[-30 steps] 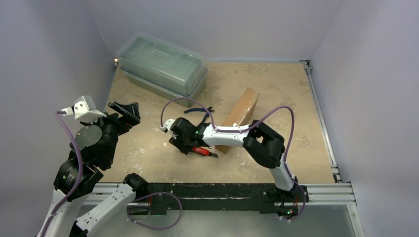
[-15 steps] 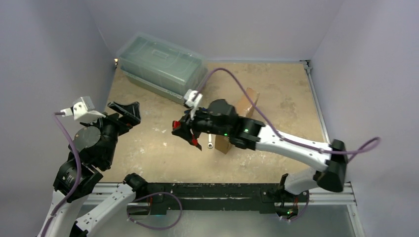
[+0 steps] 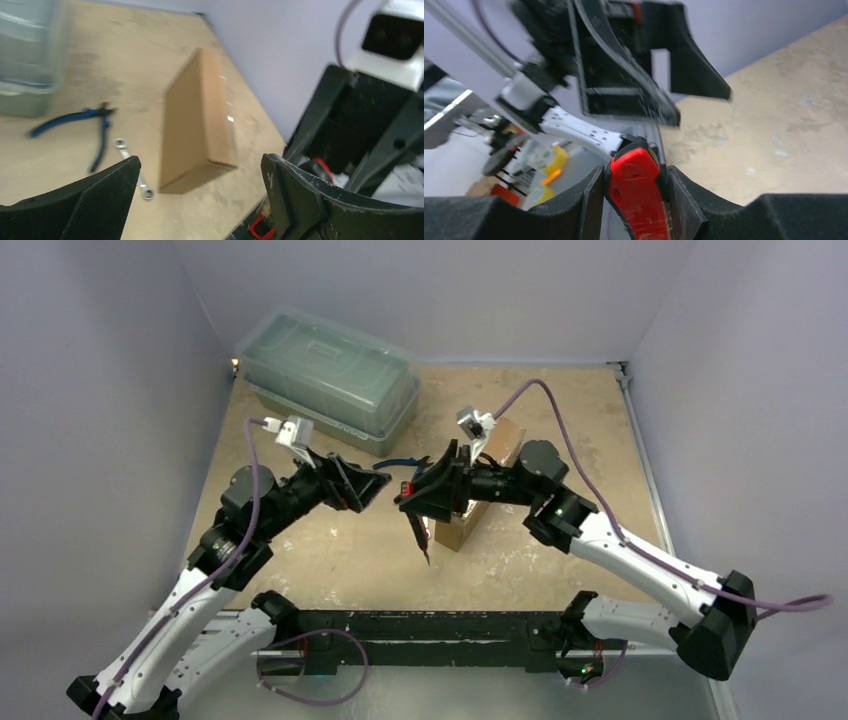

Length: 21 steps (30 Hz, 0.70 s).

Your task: Unpack the express box

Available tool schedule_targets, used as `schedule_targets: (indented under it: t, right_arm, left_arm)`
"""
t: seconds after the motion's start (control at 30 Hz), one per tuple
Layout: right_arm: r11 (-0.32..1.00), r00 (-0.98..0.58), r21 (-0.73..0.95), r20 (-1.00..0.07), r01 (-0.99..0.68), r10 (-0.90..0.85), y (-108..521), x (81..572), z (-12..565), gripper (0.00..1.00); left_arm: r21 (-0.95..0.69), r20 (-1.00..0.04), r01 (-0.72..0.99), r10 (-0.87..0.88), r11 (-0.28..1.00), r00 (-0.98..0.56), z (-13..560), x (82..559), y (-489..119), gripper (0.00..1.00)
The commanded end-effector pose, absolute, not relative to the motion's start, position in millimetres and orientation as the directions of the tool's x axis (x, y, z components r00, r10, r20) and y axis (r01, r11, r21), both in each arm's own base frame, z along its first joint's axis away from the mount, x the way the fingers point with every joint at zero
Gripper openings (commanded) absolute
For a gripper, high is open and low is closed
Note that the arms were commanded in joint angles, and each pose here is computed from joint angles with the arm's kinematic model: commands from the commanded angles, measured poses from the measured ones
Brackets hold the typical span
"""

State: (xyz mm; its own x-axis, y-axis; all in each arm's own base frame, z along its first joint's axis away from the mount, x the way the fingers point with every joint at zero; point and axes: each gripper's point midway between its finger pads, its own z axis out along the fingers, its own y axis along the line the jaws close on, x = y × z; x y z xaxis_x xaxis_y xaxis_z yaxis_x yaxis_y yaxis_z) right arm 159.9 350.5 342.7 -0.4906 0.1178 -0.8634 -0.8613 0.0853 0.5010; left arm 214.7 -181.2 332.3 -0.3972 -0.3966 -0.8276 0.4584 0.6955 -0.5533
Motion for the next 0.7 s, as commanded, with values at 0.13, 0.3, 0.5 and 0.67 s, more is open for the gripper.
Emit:
schedule_targets:
  t: [0.13, 0.3, 0.5, 0.67]
  right_arm:
    - [-0.131, -0.448, 0.431, -0.821, -0.893, 0.355, 297, 105, 445, 0.0]
    - [-0.175, -0.444, 0.412, -0.771, -0.894, 0.456, 279, 98, 466, 0.0]
    - [-0.295, -0.472, 0.369, -0.72, -0.881, 0.509, 272, 85, 475, 0.0]
    - [-0.376, -0.527, 0.374, -0.663, -0.848, 0.531, 272, 86, 472, 0.0]
  left_arm:
    - [-0.463, -0.835, 0.879, -0.391, 0.118, -0.387, 398, 133, -241, 0.91]
    - [-0.433, -0.82, 0.901, -0.406, -0.021, -0.404, 411, 113, -244, 0.92]
    - [-0.42, -0.799, 0.886, -0.382, -0.197, -0.464, 416, 91, -251, 0.94]
    - [-0.481, -0.81, 0.866, -0.308, -0.139, -0.5, 394, 89, -284, 0.95]
